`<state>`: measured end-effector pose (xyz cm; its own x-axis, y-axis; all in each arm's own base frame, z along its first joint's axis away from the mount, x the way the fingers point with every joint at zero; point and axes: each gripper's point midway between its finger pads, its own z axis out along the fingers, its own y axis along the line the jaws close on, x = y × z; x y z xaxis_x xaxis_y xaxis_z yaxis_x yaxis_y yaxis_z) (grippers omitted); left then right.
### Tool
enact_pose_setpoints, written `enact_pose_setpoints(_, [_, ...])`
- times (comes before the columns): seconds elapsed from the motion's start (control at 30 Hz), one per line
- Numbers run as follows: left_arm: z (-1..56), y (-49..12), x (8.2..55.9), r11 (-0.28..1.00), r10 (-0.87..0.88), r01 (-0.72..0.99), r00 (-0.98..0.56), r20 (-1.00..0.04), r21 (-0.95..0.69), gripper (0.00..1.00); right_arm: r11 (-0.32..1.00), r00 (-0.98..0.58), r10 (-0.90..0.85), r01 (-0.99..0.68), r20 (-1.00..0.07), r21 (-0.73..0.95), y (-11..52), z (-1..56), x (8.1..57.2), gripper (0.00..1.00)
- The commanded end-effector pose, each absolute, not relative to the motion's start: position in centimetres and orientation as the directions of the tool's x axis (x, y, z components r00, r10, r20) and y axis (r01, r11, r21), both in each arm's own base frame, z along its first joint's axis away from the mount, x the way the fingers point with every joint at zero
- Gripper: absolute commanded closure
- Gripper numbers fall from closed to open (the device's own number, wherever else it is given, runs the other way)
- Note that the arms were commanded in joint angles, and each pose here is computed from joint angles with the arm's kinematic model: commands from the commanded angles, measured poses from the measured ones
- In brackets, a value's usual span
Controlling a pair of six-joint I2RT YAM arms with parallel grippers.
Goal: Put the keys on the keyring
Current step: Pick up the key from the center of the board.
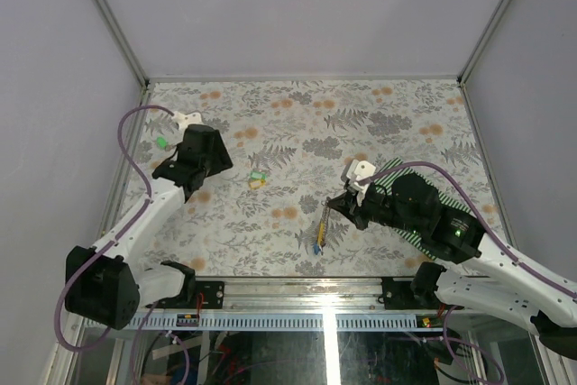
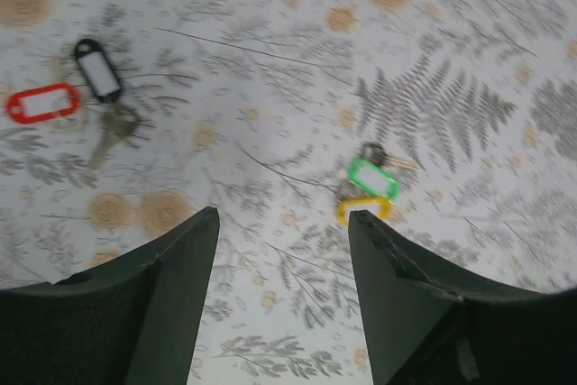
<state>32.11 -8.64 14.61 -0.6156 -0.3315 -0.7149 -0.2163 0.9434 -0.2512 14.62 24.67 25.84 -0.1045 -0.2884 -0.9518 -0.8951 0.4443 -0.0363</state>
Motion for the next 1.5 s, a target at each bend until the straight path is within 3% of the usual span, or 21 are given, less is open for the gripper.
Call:
enact_pose_setpoints(0.0, [13.2, -3.7, 32.3, 0.904, -0.395, -0.381, -0.577, -0.715, -0.192, 0.39, 0.411, -0.047, -0.180, -0.911, -0.983, -0.032, 25.7, 29.7, 14.2, 1.00])
enact_pose_setpoints(0.57, [6.2, 3.0, 34.3, 0.830, -0.461, -0.554, -0.616, -0.639, -0.065, 0.49, 0.306, -0.084, -0.220, -0.952, -0.972, 0.013, 26.7, 28.7, 12.5, 1.00])
enact_pose_setpoints(1.47, [2.6, 4.8, 37.1, 0.828, -0.457, -0.560, -0.643, -0.614, -0.029, 0.67, 0.290, -0.086, -0.223, -0.957, -0.971, 0.018, 26.9, 28.5, 12.2, 1.00])
